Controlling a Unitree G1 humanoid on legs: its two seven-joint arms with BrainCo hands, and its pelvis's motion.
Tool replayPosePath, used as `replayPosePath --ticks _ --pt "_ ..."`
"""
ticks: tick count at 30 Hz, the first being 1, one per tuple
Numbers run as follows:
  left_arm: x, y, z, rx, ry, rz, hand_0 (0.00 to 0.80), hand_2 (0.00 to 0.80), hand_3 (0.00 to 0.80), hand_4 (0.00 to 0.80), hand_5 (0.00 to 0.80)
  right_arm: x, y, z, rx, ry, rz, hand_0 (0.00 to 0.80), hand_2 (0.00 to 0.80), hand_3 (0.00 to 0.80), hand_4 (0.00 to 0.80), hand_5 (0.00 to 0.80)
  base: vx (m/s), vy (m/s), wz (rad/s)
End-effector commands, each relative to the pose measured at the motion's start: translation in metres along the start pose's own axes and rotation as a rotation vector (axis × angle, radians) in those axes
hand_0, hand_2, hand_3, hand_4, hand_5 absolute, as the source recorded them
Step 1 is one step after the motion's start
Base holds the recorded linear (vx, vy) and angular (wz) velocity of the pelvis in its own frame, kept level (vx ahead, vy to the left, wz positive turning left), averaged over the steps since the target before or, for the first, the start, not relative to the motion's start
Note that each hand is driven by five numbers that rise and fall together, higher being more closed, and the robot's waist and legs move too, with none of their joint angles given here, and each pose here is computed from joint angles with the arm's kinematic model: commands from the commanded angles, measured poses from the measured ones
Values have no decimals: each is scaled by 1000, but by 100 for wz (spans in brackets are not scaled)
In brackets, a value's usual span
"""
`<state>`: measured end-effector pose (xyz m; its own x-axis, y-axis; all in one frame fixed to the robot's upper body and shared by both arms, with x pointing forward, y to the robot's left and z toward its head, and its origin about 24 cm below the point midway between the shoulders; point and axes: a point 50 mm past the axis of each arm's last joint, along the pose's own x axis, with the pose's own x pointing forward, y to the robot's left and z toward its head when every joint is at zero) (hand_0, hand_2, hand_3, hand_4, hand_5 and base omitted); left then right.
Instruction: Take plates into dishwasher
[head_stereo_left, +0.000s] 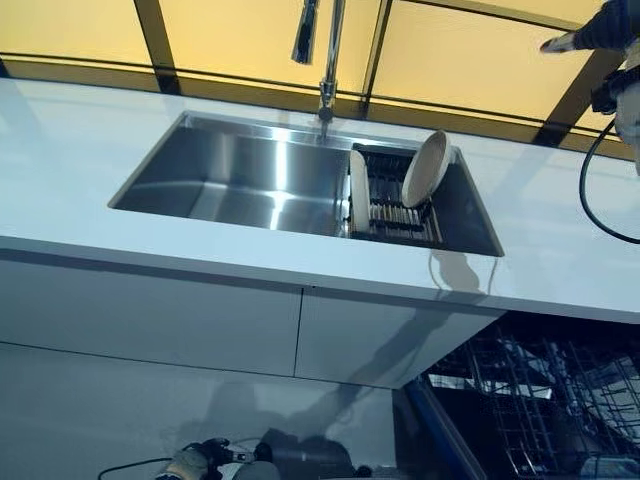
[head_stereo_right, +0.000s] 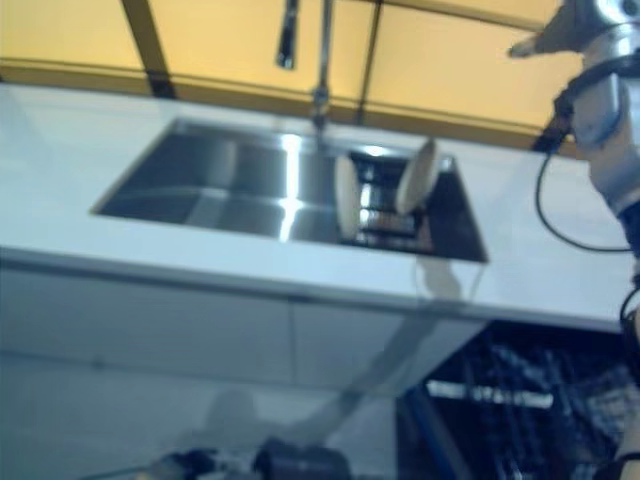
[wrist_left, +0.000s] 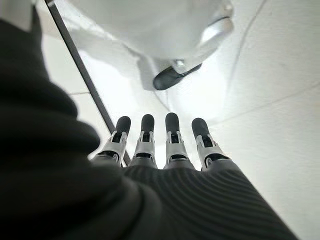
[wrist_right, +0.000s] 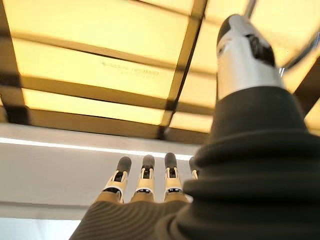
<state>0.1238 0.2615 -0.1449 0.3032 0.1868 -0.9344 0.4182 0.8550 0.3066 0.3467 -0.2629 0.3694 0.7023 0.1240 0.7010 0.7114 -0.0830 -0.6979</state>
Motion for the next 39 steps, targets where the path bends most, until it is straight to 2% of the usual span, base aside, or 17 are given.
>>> replayPosePath --ticks 1,8,17,20,21,22,26,28,29,32,39 --pt "0 -2 5 -5 -17 -29 0 0 0 0 0 9 -30 -12 -148 -28 -106 0 0 0 0 0 104 -142 10" --pt "0 -5 -3 17 4 -42 0 0 0 0 0 10 -39 -21 -251 -1 -118 0 0 0 0 0 15 -65 6" --pt "0 -9 -1 -10 -20 -24 0 0 0 0 0 11 -38 -28 -247 52 -79 0 0 0 0 0 12 -3 0" --pt "1 -9 5 -55 -54 29 0 0 0 0 0 12 -31 -22 -286 14 -41 0 0 0 0 0 72 -61 -1" --pt "1 -13 8 -145 -84 10 0 0 0 0 0 13 -29 -19 -299 5 -38 0 0 0 0 0 96 -107 4" --pt "0 -12 16 -154 -125 50 0 0 0 0 0 10 -25 -17 -305 -13 -44 0 0 0 0 0 101 -49 9" --pt "-2 -12 30 -164 -201 -10 0 0 0 0 0 3 -13 -5 -396 -97 3 0 0 0 0 0 159 136 1" --pt "-2 -11 30 -150 -190 -53 0 0 0 0 0 -5 -4 -1 -352 -129 43 0 0 0 0 0 181 143 -9" --pt "-2 -8 30 -171 -193 -46 0 0 0 0 0 -9 1 5 -413 -184 92 0 0 0 0 0 137 105 -46" --pt "-2 -1 28 -201 -175 -28 0 0 0 0 0 -19 15 4 -408 -244 146 0 0 0 0 0 137 56 -59" --pt "-1 -6 22 -142 -171 -44 0 0 0 0 0 -26 26 -9 -424 -258 235 0 0 0 0 0 78 37 -1"
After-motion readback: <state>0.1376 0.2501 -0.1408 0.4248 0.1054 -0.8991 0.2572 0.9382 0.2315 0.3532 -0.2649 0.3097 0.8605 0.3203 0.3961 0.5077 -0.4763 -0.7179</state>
